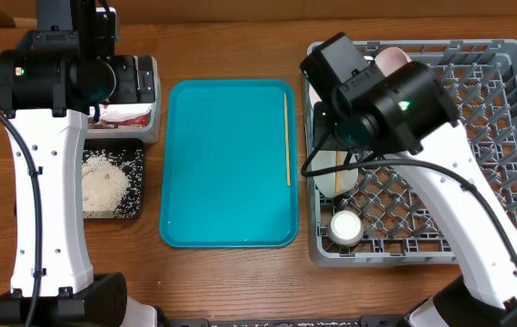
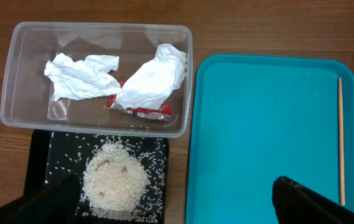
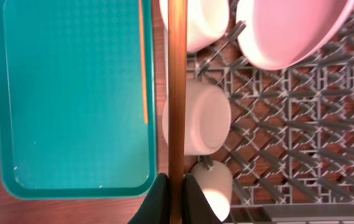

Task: Sort waste into correct bins and load items into the dishwasher

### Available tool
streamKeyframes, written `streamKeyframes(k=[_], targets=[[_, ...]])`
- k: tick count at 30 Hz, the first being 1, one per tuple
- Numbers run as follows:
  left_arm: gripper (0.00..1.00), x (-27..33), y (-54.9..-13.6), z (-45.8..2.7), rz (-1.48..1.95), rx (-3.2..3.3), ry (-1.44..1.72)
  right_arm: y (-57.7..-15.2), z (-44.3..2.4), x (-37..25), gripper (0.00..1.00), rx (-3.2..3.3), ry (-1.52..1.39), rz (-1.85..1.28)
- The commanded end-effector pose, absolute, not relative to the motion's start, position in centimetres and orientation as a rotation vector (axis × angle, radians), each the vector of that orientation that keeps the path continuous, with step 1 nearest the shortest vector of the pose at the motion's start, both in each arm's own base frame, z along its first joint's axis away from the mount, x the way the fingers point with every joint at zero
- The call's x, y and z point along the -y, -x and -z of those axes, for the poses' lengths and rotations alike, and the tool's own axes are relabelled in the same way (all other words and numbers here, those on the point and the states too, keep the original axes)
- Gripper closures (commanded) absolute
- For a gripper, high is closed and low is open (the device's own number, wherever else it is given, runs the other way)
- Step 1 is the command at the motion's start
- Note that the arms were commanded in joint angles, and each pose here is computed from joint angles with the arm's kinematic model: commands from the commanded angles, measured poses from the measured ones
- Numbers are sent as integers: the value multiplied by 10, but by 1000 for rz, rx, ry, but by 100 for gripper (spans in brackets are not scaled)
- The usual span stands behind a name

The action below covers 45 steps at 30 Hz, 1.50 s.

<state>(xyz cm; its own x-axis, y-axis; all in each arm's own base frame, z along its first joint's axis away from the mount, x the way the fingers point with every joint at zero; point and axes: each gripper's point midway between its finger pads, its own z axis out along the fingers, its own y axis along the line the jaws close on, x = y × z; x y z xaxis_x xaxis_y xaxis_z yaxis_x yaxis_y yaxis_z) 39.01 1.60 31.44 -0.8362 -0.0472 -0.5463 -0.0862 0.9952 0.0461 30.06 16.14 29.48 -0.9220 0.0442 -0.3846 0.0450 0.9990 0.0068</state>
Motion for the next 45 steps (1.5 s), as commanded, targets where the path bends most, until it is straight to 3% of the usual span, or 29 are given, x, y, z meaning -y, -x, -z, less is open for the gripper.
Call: streamKeyframes(k=[1, 11, 21, 22, 25, 26, 31, 34, 40, 45], targets=[[0, -18, -389, -324, -106, -2536, 71, -297, -306, -138, 96, -2698, -65, 55], [0, -17, -389, -324, -103, -2537, 71, -284, -218, -65, 96, -2989, -109, 320], [0, -18, -389, -324, -104, -2537, 70, -255, -132, -47, 93, -3166, 15, 454], [0, -18, -389, -324, -103, -2537, 71, -255, -132, -47, 91, -3166, 11, 454], [0, -18, -389, -324, -103, -2537, 71, -257, -131, -48, 56, -3156, 9, 446], [0, -18, -389, -324, -104, -2537, 70, -258, -131, -48, 54, -3154, 9, 445], [0, -18, -389, -324, -104, -2537, 70, -269, -142, -55, 55, -3115, -4, 386], [0, -18, -389, -324, -103, -2537, 71, -291, -169, -78, 55, -3043, -23, 184], [0, -18, -389, -324, -103, -2537, 71, -352, -255, -196, 55, -2664, 157, -548], [0, -17, -389, -324, -103, -2537, 71, -373, -254, -246, 55, -2559, 170, -564]])
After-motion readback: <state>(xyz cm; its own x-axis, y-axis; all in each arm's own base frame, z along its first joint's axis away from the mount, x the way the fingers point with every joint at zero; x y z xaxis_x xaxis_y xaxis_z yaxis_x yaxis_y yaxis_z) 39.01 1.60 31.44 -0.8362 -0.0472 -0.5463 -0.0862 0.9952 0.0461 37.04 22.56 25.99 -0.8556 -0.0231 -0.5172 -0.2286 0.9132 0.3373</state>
